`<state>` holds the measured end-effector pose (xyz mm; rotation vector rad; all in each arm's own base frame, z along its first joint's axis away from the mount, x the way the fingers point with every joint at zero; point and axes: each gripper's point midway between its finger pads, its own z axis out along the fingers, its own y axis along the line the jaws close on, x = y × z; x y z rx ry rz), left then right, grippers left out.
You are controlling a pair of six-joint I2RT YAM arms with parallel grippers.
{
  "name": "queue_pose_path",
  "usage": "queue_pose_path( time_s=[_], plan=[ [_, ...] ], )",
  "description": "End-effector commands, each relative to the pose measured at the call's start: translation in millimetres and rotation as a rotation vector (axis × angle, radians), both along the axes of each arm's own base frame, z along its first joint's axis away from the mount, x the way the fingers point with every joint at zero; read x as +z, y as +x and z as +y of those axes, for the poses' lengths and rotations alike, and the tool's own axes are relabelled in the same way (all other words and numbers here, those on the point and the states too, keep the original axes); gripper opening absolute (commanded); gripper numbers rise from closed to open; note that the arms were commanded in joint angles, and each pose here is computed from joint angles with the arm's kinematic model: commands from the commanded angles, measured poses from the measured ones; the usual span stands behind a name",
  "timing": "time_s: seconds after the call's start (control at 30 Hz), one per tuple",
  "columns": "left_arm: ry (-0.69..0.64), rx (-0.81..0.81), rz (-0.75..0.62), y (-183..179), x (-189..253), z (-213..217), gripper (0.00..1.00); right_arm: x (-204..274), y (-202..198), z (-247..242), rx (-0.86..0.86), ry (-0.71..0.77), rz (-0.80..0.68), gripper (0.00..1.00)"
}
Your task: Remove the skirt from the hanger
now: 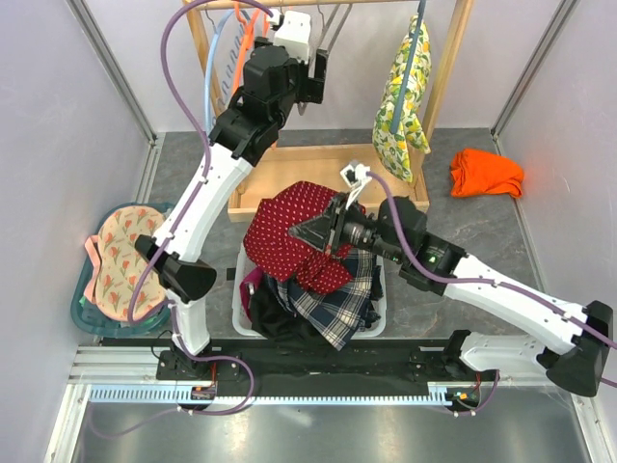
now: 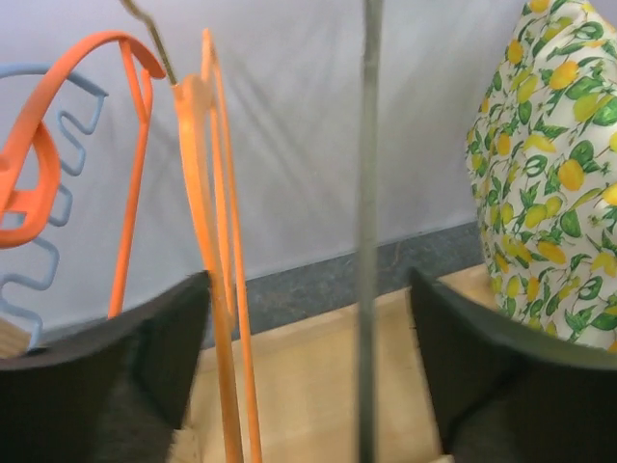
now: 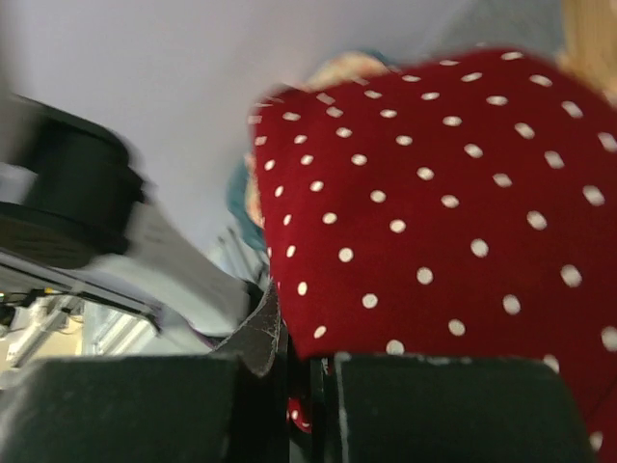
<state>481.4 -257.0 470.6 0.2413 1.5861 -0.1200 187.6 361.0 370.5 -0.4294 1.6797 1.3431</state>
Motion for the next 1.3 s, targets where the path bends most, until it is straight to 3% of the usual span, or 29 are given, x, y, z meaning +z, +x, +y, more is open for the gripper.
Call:
queue_pose_path(
  time_s=[0.0, 0.3, 0.5, 0.63, 0.8, 0.9, 1.0, 1.07, 1.2, 1.27],
  plan=[
    [-0.097, -0.029, -0.055, -42.4, 47.9, 23.7, 1.0, -74.5, 8.4, -11.0, -0.073, -0.084, 0.154, 0.0],
    [-0.159, -0.147, -0.054, -101.8, 68.0, 30.7, 1.0, -210.0, -36.9, -10.1, 0.059, -0.174, 0.548, 0.0],
    [-0.159, -0.198, -0.028, -125.7, 69.4, 30.0, 1.0, -301.3, -86.1, -22.5, 0.199, -0.454, 0.758, 0.0],
    [-0.152, -0.264, 0.024, -143.1, 59.9, 23.3, 1.0, -346.2, -113.1, -38.8, 0.229, -0.695, 0.801, 0.0],
    [-0.055, -0.501, 0.184, -182.9, 8.5, -3.5, 1.0, -392.1, -118.3, -61.2, 0.146, -0.868, 0.876, 0.0],
    [0.038, -0.554, 0.292, -199.9, -46.3, -0.4, 1.0, -405.7, -116.0, -73.7, 0.078, -0.924, 0.895, 0.0],
    [0.155, -0.548, 0.405, -216.1, -113.5, 17.9, 0.96, -398.6, -101.8, -80.2, -0.019, -0.931, 0.853, 0.11],
    [0.191, -0.605, 0.42, -236.9, -122.0, 26.2, 0.94, -382.1, -88.3, -83.4, -0.094, -0.923, 0.798, 0.18],
    [0.203, -0.717, 0.522, -276.8, -142.3, 32.7, 0.74, -346.4, -68.7, -76.1, -0.167, -0.839, 0.731, 0.39],
    [0.204, -0.756, 0.573, -294.1, -158.4, 37.6, 0.61, -334.7, -63.1, -72.0, -0.178, -0.809, 0.711, 0.42]
  ],
)
